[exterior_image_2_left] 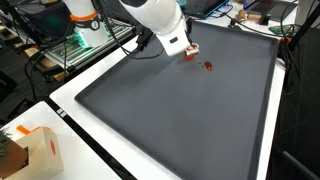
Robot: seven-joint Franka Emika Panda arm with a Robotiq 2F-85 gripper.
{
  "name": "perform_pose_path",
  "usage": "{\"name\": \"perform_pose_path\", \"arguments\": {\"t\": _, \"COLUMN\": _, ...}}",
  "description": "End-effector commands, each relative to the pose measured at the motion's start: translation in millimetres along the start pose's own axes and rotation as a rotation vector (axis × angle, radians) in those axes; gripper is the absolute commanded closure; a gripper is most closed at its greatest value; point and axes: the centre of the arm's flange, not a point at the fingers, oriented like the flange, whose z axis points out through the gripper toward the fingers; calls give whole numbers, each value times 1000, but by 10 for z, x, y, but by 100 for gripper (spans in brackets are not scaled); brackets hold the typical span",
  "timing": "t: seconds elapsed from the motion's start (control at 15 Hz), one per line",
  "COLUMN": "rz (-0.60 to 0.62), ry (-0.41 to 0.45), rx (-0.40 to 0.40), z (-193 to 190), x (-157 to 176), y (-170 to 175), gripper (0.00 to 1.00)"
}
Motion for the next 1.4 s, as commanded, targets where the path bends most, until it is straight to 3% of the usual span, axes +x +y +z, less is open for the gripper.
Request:
{"name": "perform_pose_path", "arguments": {"t": 0.0, "rz": -15, "ry": 29, "rx": 34, "z": -4, "x": 4, "y": 54, "gripper": 97}}
{"name": "perform_pose_path", "arguments": {"t": 1.33, "rz": 12, "ry": 0, "rx": 126, "z": 31, "x": -10, "y": 206, "gripper": 97}}
